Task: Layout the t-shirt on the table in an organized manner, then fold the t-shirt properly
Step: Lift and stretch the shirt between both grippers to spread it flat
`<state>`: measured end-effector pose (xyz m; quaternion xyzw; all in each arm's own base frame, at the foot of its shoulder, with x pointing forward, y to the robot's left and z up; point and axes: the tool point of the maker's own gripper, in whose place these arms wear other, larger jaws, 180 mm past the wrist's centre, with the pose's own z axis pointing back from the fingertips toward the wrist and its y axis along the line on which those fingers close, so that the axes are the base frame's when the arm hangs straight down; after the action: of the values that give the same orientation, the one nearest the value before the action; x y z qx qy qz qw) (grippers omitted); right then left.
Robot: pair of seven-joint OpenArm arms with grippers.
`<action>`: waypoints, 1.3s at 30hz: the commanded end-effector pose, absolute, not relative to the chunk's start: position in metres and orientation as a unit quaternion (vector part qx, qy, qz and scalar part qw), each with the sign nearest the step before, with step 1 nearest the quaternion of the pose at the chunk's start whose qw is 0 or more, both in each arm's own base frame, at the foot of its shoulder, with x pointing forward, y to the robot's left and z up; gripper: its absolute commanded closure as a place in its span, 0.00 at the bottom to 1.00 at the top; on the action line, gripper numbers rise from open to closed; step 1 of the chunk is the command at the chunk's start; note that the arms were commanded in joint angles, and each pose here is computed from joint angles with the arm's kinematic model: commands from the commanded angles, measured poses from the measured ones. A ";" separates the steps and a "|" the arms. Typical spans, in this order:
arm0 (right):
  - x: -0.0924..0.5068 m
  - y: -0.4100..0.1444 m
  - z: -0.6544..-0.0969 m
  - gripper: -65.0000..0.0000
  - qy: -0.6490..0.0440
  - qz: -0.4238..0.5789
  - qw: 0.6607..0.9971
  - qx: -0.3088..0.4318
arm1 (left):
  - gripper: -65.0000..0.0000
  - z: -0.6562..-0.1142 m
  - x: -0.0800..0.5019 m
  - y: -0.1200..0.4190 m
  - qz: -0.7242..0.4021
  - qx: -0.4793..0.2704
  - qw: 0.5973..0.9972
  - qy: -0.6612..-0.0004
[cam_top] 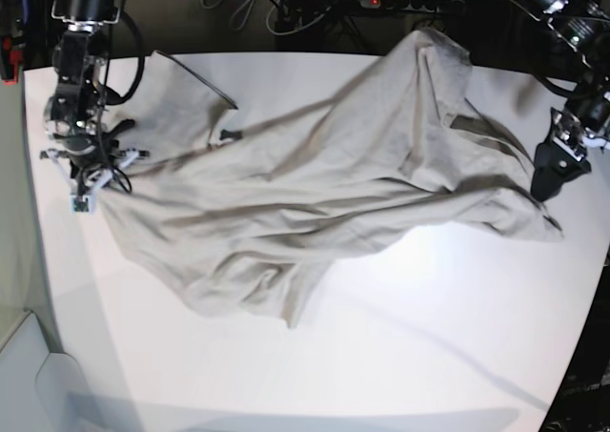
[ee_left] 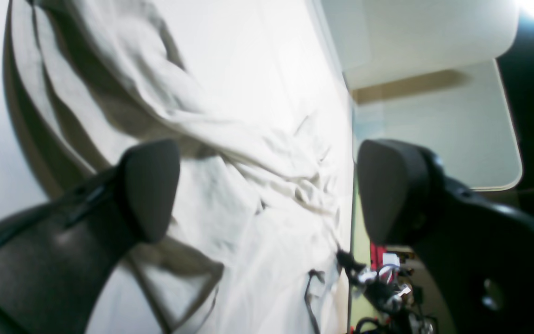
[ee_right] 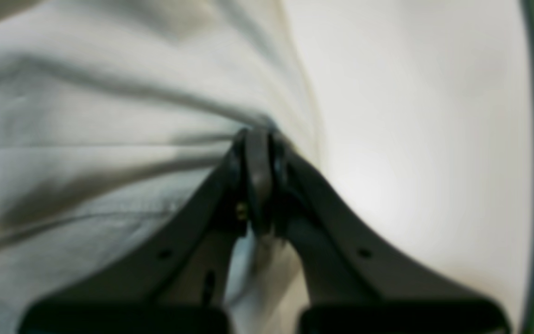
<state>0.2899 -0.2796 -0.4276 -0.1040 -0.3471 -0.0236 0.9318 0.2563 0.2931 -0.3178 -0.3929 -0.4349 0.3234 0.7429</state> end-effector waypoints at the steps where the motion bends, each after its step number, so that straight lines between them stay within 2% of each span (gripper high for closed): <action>1: 0.285 -0.296 -0.416 1.00 -0.350 -0.030 0.927 -0.130 | 0.10 -0.308 0.261 0.298 0.320 -0.398 0.732 -0.452; 7: 0.295 -0.296 -0.348 1.00 -0.436 -0.044 0.887 -0.149 | 0.09 -0.329 0.258 0.293 0.349 -0.419 0.722 -0.426; 11: 0.295 -0.282 -0.325 1.00 -0.467 -0.043 0.871 -0.144 | 0.09 -0.331 0.255 0.295 0.353 -0.416 0.724 -0.422; 16: 0.292 -0.250 -0.328 1.00 -0.469 -0.019 0.875 -0.118 | 0.10 -0.335 0.250 0.291 0.354 -0.415 0.728 -0.416; 26: 0.284 -0.214 -0.347 1.00 -0.450 0.017 0.889 -0.084 | 0.10 -0.359 0.235 0.228 0.338 -0.424 0.758 -0.362; 33: 0.284 -0.202 -0.350 1.00 -0.450 0.010 0.890 -0.069 | 0.09 -0.383 0.220 0.236 0.339 -0.362 0.805 -0.325; 39: 0.283 -0.195 -0.352 1.00 -0.449 0.001 0.892 -0.060 | 0.10 -0.378 0.247 0.243 0.324 -0.338 0.818 -0.334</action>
<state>0.2771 -0.1927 -0.3637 -0.0547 -0.4289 -0.0004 0.9017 0.2453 0.2384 -0.3841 -0.3392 -0.3234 0.3270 0.8206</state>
